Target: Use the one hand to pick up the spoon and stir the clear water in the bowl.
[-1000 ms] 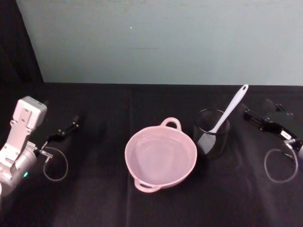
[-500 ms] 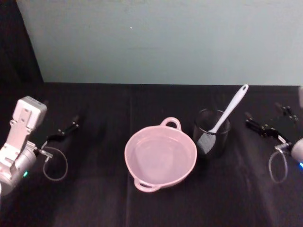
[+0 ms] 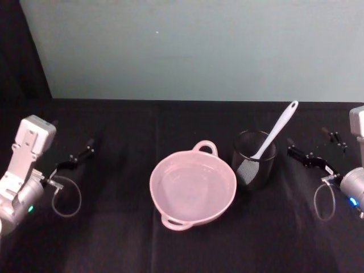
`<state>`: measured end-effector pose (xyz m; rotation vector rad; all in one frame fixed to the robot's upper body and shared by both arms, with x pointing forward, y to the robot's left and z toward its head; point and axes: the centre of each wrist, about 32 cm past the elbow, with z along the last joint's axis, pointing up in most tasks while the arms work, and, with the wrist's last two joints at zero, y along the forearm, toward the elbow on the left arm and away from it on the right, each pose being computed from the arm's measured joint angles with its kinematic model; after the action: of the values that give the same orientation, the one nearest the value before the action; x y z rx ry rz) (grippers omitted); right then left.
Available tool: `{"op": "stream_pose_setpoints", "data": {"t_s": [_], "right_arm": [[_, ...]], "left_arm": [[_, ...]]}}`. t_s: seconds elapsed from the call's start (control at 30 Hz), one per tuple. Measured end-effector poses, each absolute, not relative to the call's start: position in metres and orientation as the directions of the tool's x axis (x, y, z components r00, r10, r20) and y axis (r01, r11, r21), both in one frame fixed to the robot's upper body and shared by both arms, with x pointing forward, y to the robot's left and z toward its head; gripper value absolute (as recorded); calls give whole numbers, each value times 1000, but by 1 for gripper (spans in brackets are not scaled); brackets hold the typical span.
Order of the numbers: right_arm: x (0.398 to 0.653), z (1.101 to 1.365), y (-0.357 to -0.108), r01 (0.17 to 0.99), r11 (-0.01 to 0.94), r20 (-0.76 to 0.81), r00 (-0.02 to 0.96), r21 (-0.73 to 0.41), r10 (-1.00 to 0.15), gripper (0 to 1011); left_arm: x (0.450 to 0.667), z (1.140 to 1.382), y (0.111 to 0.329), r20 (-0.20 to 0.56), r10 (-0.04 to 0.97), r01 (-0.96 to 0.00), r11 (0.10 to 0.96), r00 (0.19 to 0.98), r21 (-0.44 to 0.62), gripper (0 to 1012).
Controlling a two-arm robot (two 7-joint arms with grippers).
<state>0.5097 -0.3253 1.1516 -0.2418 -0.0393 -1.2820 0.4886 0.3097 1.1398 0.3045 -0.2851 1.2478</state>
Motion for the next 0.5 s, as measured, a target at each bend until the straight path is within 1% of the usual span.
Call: {"op": "stream_pose_setpoints", "data": {"t_s": [0.5], "right_arm": [[509, 1153, -325, 952, 258, 171, 285, -161, -943, 1002]], "left_arm": [[489, 1140, 310, 374, 880, -955, 287, 292, 70, 1005]]}}
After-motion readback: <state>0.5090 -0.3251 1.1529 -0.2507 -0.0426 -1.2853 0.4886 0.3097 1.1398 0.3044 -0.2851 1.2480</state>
